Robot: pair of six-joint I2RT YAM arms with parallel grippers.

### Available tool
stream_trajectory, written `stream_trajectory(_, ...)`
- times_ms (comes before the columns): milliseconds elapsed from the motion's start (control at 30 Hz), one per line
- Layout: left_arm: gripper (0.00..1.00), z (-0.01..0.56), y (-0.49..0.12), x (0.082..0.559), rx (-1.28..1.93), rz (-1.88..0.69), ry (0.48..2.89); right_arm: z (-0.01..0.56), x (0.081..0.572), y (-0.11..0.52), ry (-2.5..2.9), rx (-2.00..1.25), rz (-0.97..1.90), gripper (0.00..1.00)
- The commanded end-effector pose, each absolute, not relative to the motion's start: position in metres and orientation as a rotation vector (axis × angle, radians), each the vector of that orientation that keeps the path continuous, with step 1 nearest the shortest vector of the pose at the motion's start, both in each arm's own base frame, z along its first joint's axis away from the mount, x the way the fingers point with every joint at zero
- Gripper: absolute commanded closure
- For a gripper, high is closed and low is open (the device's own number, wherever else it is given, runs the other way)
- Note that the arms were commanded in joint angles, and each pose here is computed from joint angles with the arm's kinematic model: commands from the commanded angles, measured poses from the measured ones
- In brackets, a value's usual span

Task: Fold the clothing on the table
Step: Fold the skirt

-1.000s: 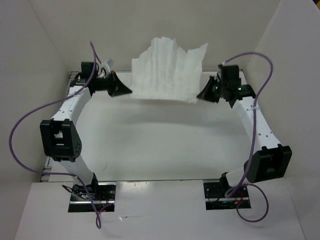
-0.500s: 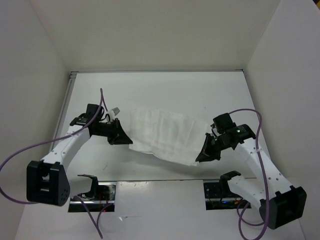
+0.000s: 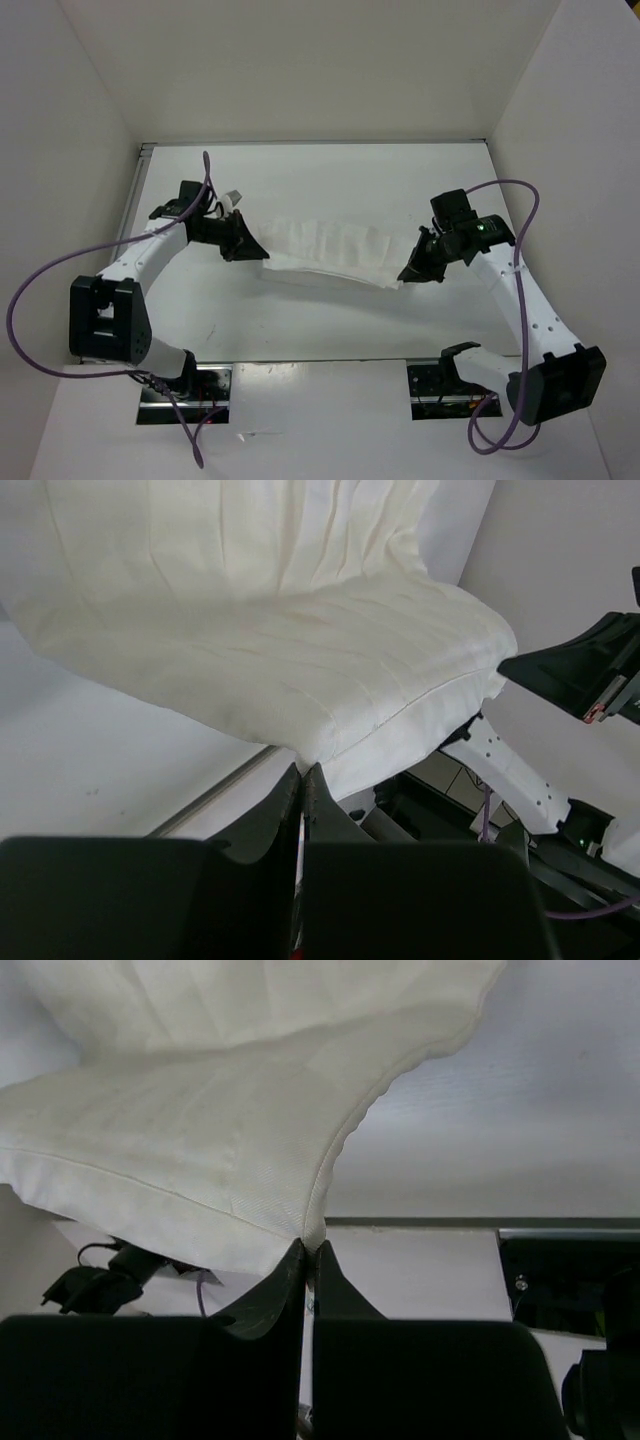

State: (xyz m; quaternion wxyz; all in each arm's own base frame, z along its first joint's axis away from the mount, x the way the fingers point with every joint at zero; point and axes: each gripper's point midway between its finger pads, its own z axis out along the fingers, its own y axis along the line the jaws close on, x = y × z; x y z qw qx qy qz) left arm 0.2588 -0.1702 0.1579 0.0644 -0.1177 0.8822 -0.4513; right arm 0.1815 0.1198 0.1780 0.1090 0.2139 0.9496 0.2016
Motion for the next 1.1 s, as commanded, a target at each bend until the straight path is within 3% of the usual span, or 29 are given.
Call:
stream_trajectory(0, 0.99, 0.167, -0.165, 0.303, -0.329, -1.293, 2.576, 0.174, 0.222, 0.107, 2.691, 0.610, 0.497, 1.00)
stream_trajectory(600, 0.97, 0.122, -0.168, 0.392, -0.401, -1.211, 2.588, 0.123, 0.331, 0.083, 2.636, 0.683, 0.320, 1.00)
stream_trajectory(700, 0.91, 0.112, -0.172, 0.411, -0.413, -1.192, 2.599, 0.110, 0.348, 0.080, 2.642, 0.702, 0.297, 1.00)
stream_trajectory(733, 0.82, 0.099, -0.172, 0.418, -0.428, -1.192, 2.618, 0.109, 0.355, 0.081, 2.642, 0.702, 0.297, 0.99)
stream_trajectory(800, 0.64, 0.086, -0.178, 0.436, -0.434, -1.197, 2.630, 0.099, 0.368, 0.074, 2.634, 0.723, 0.260, 0.89)
stream_trajectory(833, 0.50, 0.083, -0.179, 0.443, -0.433, -1.197, 2.629, 0.090, 0.377, 0.072, 2.649, 0.741, 0.248, 0.61)
stream_trajectory(867, 0.47, 0.084, -0.182, 0.454, -0.421, -1.220, 2.600, 0.088, 0.382, 0.071, 2.645, 0.755, 0.238, 0.56)
stream_trajectory(933, 0.34, 0.092, -0.187, 0.471, -0.455, -1.271, 2.549, 0.096, 0.399, 0.066, 2.581, 0.771, 0.207, 0.54)
stream_trajectory(1033, 0.31, 0.137, -0.184, 0.497, -0.425, -1.271, 2.378, 0.150, 0.413, 0.054, 2.347, 0.816, 0.152, 0.42)
stream_trajectory(1067, 0.31, 0.149, -0.177, 0.501, -0.424, -1.245, 2.343, 0.162, 0.410, 0.048, 2.293, 0.832, 0.137, 0.42)
